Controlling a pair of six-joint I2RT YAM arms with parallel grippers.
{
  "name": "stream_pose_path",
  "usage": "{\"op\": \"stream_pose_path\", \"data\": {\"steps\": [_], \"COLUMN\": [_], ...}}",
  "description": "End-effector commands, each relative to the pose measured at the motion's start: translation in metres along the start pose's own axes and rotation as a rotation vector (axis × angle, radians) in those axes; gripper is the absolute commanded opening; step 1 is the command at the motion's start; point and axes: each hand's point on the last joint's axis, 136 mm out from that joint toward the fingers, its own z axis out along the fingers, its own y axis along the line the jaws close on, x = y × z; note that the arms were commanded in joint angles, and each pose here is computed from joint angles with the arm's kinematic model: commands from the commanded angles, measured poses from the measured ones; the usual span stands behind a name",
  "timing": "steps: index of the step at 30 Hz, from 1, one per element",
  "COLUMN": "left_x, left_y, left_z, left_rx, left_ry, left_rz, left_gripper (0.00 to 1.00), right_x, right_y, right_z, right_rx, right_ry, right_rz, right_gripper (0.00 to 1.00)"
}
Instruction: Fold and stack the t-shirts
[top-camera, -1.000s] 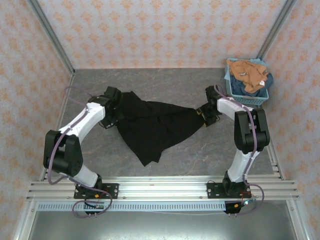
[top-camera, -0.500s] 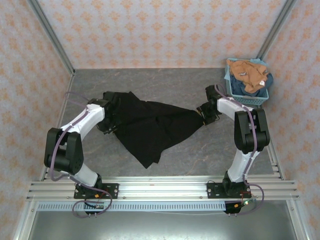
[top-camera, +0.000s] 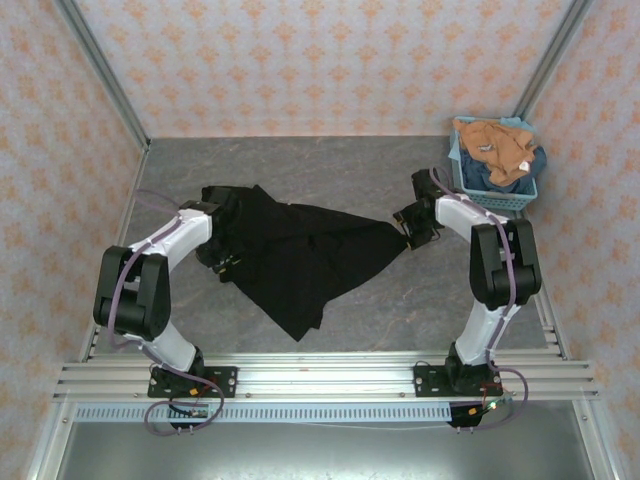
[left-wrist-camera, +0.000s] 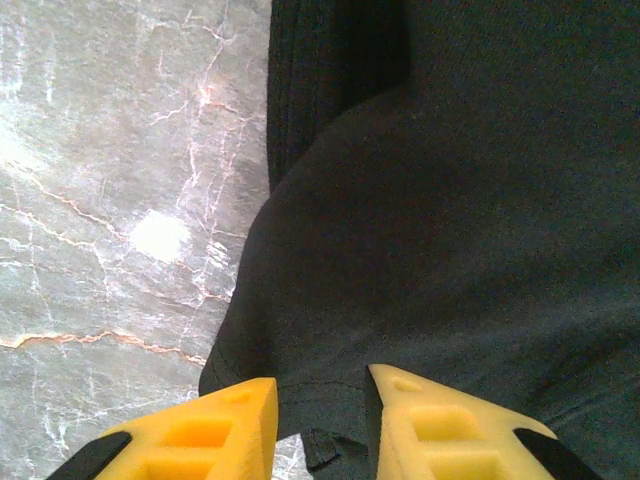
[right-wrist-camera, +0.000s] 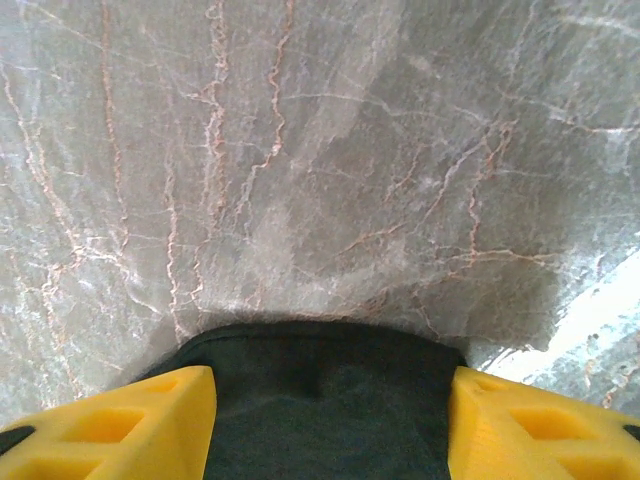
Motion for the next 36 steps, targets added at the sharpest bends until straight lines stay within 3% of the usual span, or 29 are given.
{"op": "stream_pose_path", "data": {"steps": [1,4,9,16,28,36], "left_x": [-0.006,-0.005,0.003,0.006,0.001,-0.005], "left_y": [0.004,0.01,0.029,0.019,0.029,0.03], "left_z": [0.002,0.003,0.007,0.021,0.008,-0.021], "left_rx": [-0.017,-0.045,-0.08,0.02,-0.02,-0.027], "left_ry": [-0.014,-0.014,-0.019,-0.003,-0.038,-0.065], "left_rz": [0.0,0.008,0.029,0.006,0.0,-0.016], "left_gripper": [0.25,0.23,0.4,0.41,0.0,0.0], "right_x": [0.002,0.002,0.005,0.01,0.009,0.008], "right_y": [-0.008,-0.007,-0.003,-0.001,-0.001,-0.001], "right_z": [-0.009,-0.011,-0.013,-0.013,-0.011,-0.007], "right_rx": [0.017,0.016,-0.001,-0.005,0.001,0.007], "right_ry": [-0.011,-0.011,-0.001,0.006,-0.002,0.0], "right_rz": [-0.012,-0.018,-0.031,-0.048,-0.053,-0.051], "right_gripper": [0.6,0.6,0.62,0.62,0.62,0.62]}}
